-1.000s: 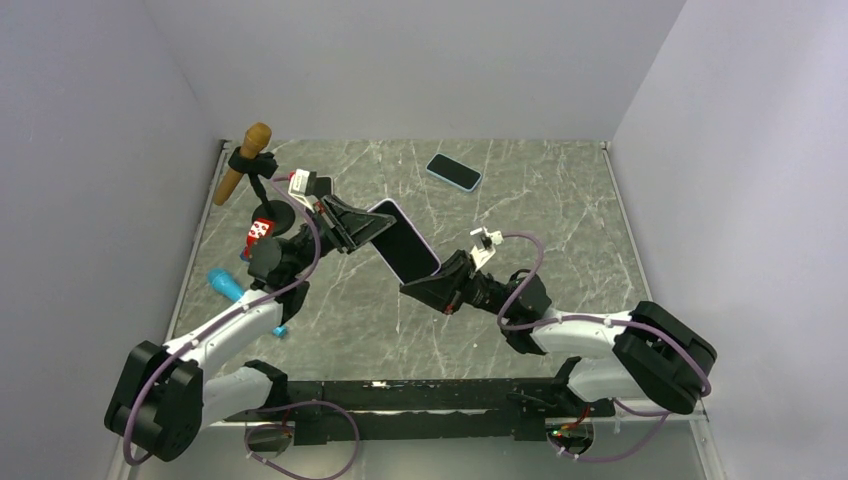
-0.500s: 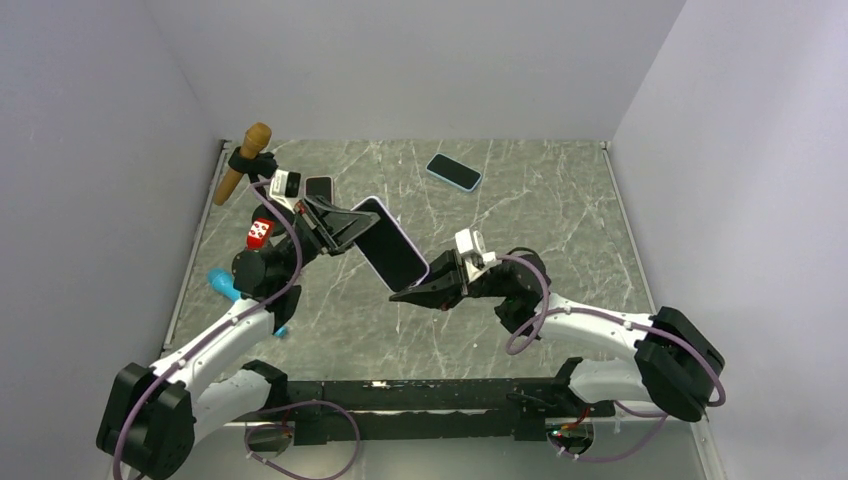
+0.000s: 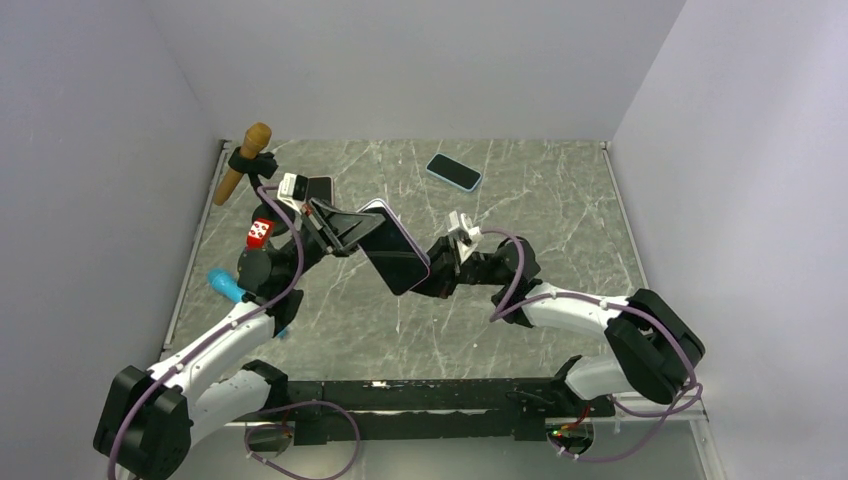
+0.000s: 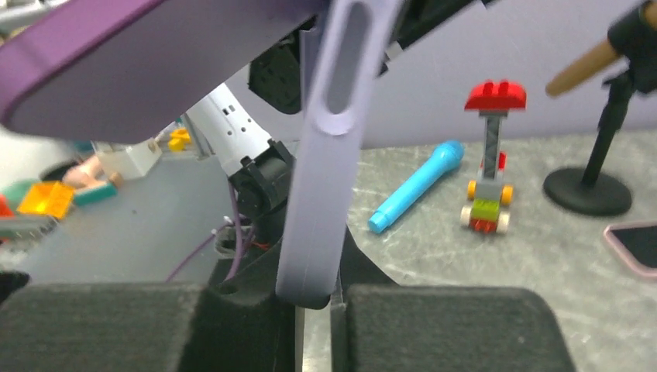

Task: Take the phone out of the phone case
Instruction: Remove the phone case from the phone.

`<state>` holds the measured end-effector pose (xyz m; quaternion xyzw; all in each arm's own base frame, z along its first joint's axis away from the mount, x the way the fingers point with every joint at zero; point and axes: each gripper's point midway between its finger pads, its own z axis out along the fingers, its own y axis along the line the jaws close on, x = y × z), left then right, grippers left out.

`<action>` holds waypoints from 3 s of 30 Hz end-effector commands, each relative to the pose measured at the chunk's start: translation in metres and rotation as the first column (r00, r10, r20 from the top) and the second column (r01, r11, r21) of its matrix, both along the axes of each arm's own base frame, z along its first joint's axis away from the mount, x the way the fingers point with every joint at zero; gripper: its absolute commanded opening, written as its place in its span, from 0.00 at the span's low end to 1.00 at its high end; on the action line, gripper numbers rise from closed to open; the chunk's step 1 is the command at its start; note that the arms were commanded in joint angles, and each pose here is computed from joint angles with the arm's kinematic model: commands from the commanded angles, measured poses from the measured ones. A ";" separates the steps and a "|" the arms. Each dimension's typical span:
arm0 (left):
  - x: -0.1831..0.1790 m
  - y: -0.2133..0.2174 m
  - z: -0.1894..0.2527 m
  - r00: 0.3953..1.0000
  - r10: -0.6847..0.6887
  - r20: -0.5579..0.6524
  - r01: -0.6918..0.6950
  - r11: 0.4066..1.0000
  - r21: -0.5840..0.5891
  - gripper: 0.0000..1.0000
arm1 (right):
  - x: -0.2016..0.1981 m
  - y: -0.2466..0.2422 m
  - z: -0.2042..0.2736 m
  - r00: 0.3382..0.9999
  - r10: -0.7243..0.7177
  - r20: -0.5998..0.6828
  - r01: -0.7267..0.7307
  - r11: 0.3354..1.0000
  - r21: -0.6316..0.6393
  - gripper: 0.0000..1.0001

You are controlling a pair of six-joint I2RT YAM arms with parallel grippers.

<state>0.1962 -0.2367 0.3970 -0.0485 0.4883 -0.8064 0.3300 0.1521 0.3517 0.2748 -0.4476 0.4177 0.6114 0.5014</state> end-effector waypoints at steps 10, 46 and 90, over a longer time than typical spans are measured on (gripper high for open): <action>0.023 -0.011 -0.038 0.986 0.106 0.126 -0.143 0.931 0.336 0.00 | 0.063 -0.067 -0.120 0.525 -0.632 -0.569 0.411 0.774 -0.481 0.92; 0.012 -0.031 -0.073 0.997 -0.037 0.067 0.010 0.929 0.369 0.00 | -0.011 -0.043 0.005 0.625 -0.058 -0.779 0.139 0.990 0.038 0.36; -0.060 -0.013 -0.128 0.930 -0.039 0.366 -0.138 0.885 0.446 0.82 | -0.030 -0.062 0.042 0.601 0.170 -0.781 0.060 0.965 0.256 0.00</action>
